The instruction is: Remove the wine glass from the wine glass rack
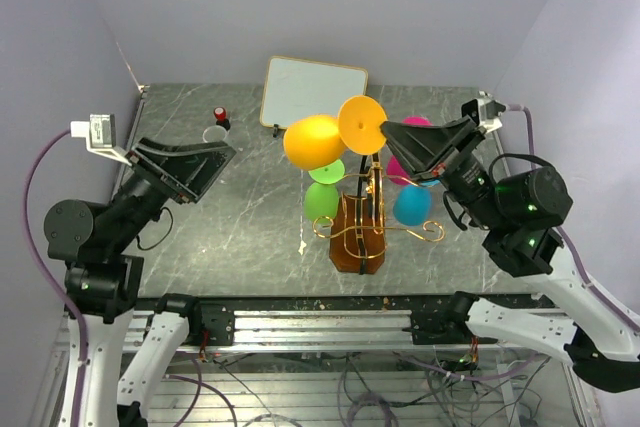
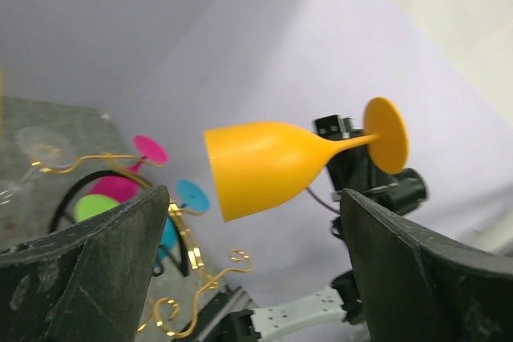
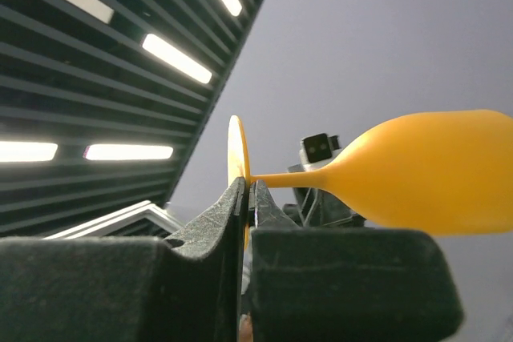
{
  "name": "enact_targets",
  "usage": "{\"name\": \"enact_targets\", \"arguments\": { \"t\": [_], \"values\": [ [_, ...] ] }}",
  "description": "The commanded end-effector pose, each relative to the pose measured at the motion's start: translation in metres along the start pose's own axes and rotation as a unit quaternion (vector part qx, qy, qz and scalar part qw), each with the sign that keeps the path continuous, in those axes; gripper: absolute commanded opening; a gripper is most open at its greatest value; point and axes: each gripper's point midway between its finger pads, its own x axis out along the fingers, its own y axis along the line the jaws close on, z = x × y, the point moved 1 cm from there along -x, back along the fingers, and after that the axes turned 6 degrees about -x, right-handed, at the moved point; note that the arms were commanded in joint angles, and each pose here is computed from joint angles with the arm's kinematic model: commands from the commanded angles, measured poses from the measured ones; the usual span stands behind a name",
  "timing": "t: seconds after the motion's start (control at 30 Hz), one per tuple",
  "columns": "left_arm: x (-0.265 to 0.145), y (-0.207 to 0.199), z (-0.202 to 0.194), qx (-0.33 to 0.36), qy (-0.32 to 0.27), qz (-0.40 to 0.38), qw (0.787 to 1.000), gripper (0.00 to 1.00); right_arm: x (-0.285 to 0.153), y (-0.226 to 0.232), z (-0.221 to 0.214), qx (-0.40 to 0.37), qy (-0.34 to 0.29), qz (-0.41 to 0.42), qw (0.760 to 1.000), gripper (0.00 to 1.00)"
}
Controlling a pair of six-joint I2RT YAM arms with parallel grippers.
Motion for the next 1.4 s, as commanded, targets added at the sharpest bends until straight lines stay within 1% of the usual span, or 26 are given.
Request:
{"name": "enact_targets", "arguments": {
  "t": [0.0, 0.17, 0.23, 0.43, 0.57, 0.77, 0.87, 1.0, 1.2, 1.3, 1.37],
  "values": [
    [0.005, -0.04, -0.003, -0.013, 0.037, -0.11, 0.993, 0.99, -0.008, 0.03, 0.013, 0.047, -0.027, 0.063, 0.997, 0.0],
    [0.013, -0.042, -0.001, -0.049, 0.046, -0.162, 0.984, 0.99, -0.007, 0.048, 0.004, 0.096, 0.008, 0.113, 0.989, 0.0],
    [0.016, -0.04, -0.001, -0.063, 0.051, -0.171, 0.982, 0.98, -0.003, 0.055, -0.002, 0.112, 0.029, 0.134, 0.984, 0.0],
    [0.018, -0.043, -0.001, -0.064, 0.062, -0.181, 0.979, 0.99, 0.012, 0.053, -0.013, 0.154, 0.061, 0.158, 0.973, 0.0],
    [0.013, -0.05, -0.004, -0.073, 0.076, -0.201, 0.974, 1.0, 0.019, 0.046, -0.016, 0.168, 0.063, 0.162, 0.97, 0.0],
    [0.004, -0.054, -0.015, -0.086, 0.107, -0.211, 0.968, 0.97, 0.028, 0.035, -0.012, 0.173, 0.039, 0.169, 0.97, 0.0],
    [0.0, -0.055, -0.018, -0.087, 0.113, -0.217, 0.966, 0.95, 0.035, 0.027, -0.013, 0.168, 0.035, 0.157, 0.973, 0.0],
    [-0.003, -0.058, -0.02, -0.092, 0.118, -0.234, 0.961, 0.87, 0.039, 0.013, -0.016, 0.179, 0.034, 0.142, 0.973, 0.0],
    [-0.006, -0.064, -0.018, -0.103, 0.121, -0.264, 0.951, 0.66, 0.038, -0.008, -0.019, 0.199, 0.027, 0.133, 0.971, 0.0],
    [-0.004, -0.064, -0.017, -0.101, 0.126, -0.261, 0.952, 0.58, 0.039, -0.013, -0.018, 0.198, 0.018, 0.125, 0.972, 0.0],
    [-0.002, -0.062, -0.017, -0.098, 0.126, -0.253, 0.954, 0.52, 0.037, -0.028, -0.022, 0.196, 0.018, 0.109, 0.974, 0.0]
  ]
}}
